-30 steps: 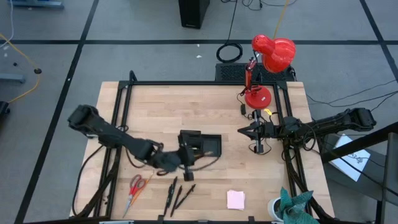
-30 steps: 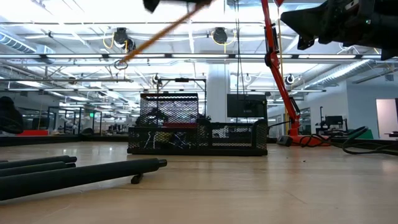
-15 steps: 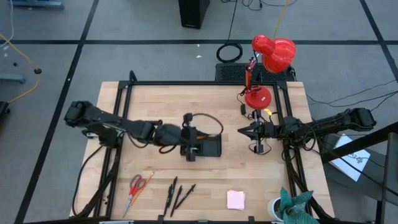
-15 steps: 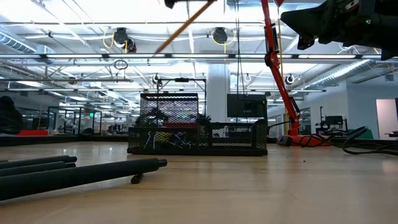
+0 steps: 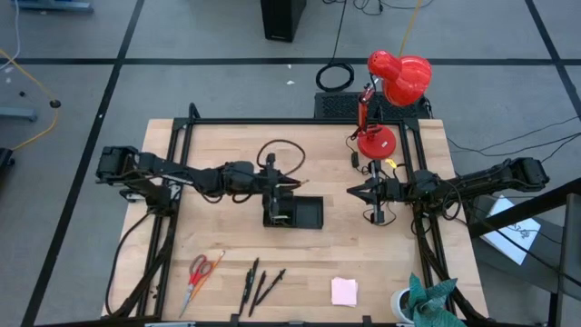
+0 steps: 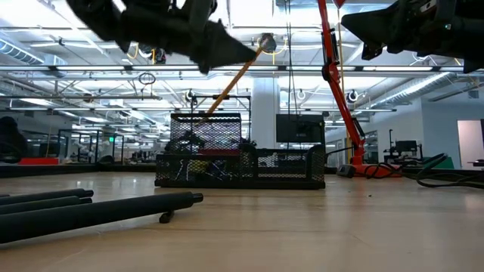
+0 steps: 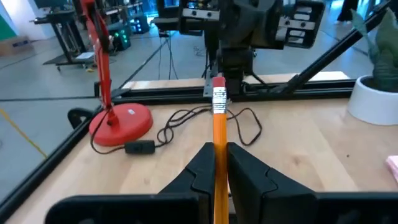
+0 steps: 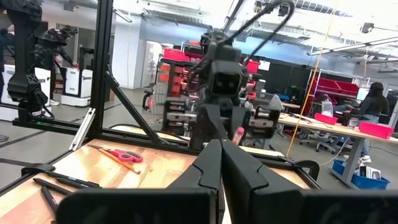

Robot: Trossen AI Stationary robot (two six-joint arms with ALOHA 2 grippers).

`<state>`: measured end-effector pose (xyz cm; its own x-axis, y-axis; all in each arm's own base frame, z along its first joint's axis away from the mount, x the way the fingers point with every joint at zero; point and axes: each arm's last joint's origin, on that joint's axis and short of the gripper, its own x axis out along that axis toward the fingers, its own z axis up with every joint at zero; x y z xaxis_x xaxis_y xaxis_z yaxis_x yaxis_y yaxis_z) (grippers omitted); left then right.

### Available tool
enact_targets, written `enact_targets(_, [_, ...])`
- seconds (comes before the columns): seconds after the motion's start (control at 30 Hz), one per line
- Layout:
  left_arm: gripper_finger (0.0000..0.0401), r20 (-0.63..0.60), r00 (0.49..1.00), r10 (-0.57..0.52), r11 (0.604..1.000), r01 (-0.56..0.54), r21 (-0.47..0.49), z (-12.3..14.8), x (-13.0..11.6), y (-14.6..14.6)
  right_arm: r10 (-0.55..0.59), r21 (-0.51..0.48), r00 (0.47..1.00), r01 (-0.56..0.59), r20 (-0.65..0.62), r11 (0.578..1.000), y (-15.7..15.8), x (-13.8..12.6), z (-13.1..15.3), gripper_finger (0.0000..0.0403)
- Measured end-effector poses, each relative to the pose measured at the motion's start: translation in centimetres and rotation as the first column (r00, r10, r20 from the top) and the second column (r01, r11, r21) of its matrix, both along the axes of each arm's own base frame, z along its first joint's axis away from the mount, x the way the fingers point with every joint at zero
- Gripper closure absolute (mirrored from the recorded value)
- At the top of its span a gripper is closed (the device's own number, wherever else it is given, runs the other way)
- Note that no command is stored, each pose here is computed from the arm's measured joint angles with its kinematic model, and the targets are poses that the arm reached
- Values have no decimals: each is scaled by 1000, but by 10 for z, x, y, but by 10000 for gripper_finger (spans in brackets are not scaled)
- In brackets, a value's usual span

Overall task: Pick and place office supplies into organizer
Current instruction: Put the pencil into the mesh desk organizer

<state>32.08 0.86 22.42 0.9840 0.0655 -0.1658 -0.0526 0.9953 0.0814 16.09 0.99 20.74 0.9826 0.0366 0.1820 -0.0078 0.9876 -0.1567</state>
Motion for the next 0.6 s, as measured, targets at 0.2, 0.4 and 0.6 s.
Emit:
enact_targets(0.2, [364,-4,1000,-16,1000,16,-7,-14,-4,2,-1,-1,999,1,37,1000,0,-1,3,399])
enact_targets(0.4, [364,-70,998,-7,1000,6,-15,-38,3,2,-5,0,999,5,45,1000,0,-1,4,399])
enact_targets(0.6, [364,-129,992,0,1000,-4,-31,-58,9,4,-25,11,999,24,42,1000,-1,-1,4,399])
